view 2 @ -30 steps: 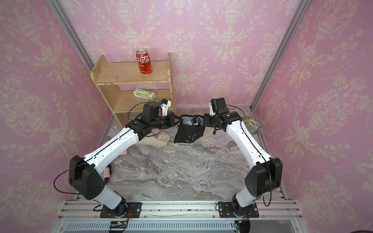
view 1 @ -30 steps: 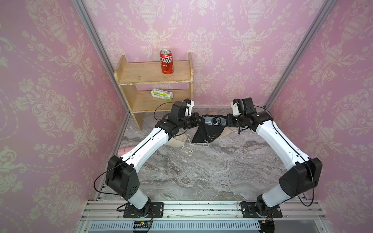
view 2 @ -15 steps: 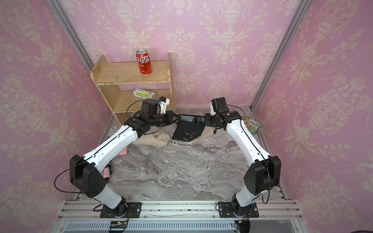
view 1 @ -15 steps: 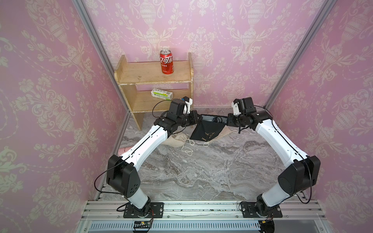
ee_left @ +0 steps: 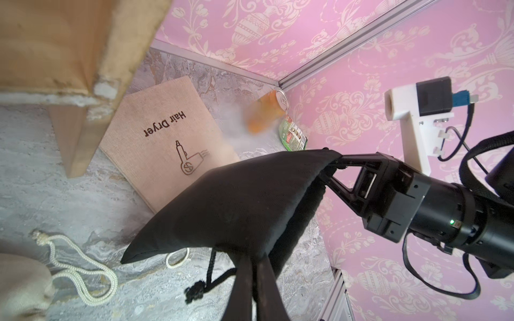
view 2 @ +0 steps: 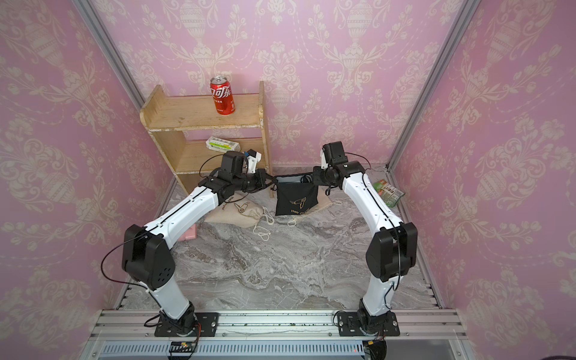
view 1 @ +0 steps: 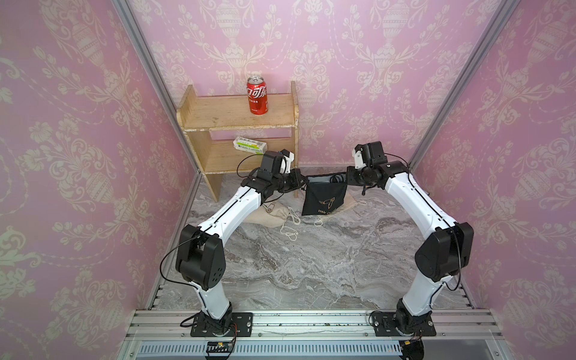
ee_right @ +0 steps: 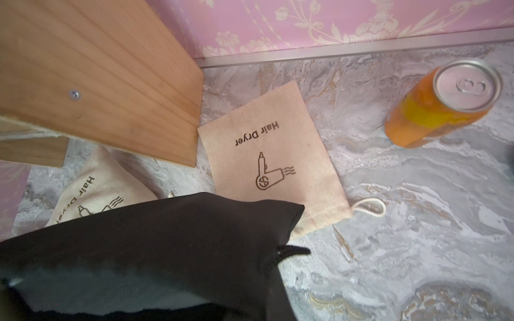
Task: Pack away hair dryers
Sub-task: Place the drawstring bag at the center of the board.
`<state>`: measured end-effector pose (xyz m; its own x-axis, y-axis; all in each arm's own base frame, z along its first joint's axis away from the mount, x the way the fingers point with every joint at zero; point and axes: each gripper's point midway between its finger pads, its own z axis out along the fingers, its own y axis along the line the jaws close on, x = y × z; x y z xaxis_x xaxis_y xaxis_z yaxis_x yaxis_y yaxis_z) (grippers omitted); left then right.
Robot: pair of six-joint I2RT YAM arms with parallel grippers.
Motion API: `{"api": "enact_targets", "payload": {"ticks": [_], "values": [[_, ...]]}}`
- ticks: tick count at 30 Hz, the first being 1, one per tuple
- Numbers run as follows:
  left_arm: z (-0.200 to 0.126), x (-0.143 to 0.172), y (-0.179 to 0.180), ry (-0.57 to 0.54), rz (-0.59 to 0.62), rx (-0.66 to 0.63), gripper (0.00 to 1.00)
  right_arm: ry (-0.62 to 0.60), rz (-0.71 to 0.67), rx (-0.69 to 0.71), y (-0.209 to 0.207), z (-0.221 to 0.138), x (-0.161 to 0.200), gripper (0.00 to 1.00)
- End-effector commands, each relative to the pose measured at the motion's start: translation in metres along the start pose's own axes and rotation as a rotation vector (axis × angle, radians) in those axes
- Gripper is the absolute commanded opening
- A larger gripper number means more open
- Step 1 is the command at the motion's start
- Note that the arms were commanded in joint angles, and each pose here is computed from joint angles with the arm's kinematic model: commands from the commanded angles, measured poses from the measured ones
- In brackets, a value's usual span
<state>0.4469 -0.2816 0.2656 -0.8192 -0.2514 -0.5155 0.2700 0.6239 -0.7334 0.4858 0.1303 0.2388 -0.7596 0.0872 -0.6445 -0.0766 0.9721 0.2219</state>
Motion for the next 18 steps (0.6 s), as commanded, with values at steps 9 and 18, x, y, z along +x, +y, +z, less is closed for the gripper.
{"api": "enact_targets", "payload": {"ticks": [9,18], "values": [[0.020,-0.003,0.000,-0.009,0.042,0.132,0.00,-0.094,-0.096,-0.054,0.001,0.014,0.002,0.00],[0.011,0.063,0.043,0.041,-0.037,0.093,0.00,-0.013,-0.123,-0.060,-0.007,0.007,0.095,0.00]]}}
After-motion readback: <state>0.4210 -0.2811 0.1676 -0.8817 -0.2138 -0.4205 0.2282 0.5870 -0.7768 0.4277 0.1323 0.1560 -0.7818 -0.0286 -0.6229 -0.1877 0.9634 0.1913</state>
